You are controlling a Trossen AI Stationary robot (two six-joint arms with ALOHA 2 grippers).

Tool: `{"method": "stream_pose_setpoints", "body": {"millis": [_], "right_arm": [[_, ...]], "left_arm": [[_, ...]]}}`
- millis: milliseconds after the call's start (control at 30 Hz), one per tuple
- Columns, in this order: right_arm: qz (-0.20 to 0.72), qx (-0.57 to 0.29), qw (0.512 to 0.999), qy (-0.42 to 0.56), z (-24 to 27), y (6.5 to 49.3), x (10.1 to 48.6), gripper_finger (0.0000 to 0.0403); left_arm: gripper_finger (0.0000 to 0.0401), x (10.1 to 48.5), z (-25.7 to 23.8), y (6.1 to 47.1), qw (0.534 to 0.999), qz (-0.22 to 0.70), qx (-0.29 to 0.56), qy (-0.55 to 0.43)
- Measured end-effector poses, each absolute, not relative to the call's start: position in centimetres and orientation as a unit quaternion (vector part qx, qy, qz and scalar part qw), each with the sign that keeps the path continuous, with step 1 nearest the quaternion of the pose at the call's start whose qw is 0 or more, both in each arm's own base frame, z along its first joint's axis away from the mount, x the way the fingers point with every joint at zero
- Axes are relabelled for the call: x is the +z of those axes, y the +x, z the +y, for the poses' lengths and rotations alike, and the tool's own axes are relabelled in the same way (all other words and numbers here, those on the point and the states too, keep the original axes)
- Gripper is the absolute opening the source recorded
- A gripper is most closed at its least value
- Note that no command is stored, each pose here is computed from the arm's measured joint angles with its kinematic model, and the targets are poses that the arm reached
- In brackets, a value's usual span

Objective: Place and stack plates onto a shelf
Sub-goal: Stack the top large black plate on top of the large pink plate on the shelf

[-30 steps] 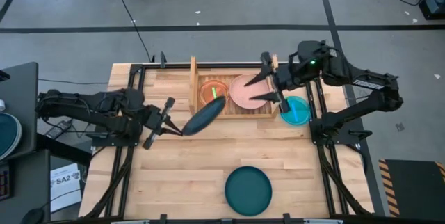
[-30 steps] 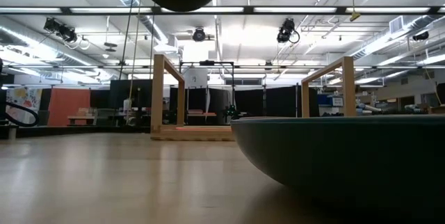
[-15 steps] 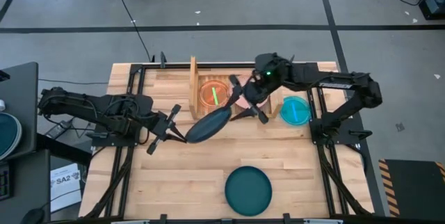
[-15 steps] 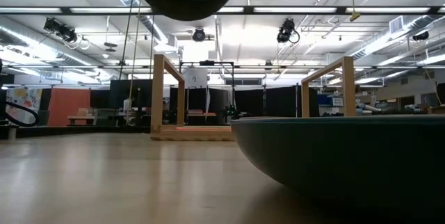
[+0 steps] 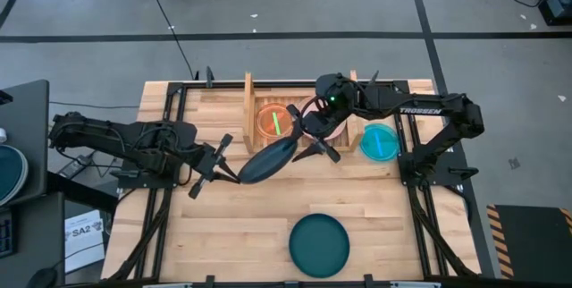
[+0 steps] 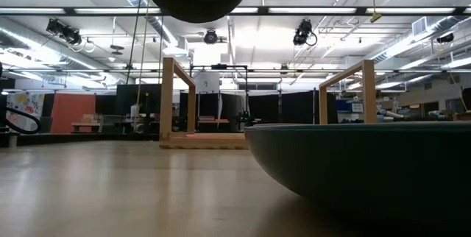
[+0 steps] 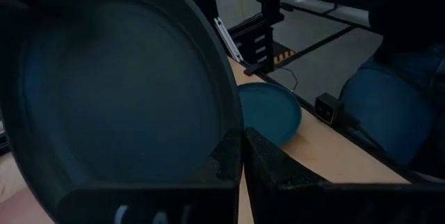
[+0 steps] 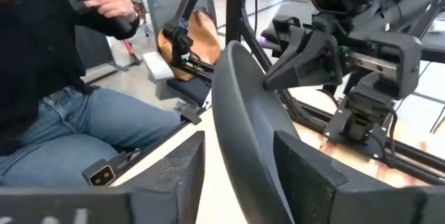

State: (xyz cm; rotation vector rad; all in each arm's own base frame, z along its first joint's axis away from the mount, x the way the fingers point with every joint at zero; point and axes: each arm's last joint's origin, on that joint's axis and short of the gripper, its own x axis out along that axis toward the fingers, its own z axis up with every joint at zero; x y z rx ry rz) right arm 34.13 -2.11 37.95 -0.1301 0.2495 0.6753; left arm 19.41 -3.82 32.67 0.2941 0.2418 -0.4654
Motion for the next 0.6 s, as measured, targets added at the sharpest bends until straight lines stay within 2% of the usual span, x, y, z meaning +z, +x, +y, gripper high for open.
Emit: {"method": "stream_pose_setpoints", "body": {"millis": [400, 600], "right_arm": [[0.123, 0.355, 0.925, -0.053, -1.92, 33.98, 37.87, 0.0050], [0.119, 0.385, 0.914, -0.039, -1.77, 33.86, 37.89, 0.0036]], "left_arm": [[0.0013, 32.65, -3.74, 19.40, 0.957, 0.122, -0.217, 0.151], [0.0014, 32.71, -3.59, 19.46, 0.961, 0.123, -0.189, 0.158]]}}
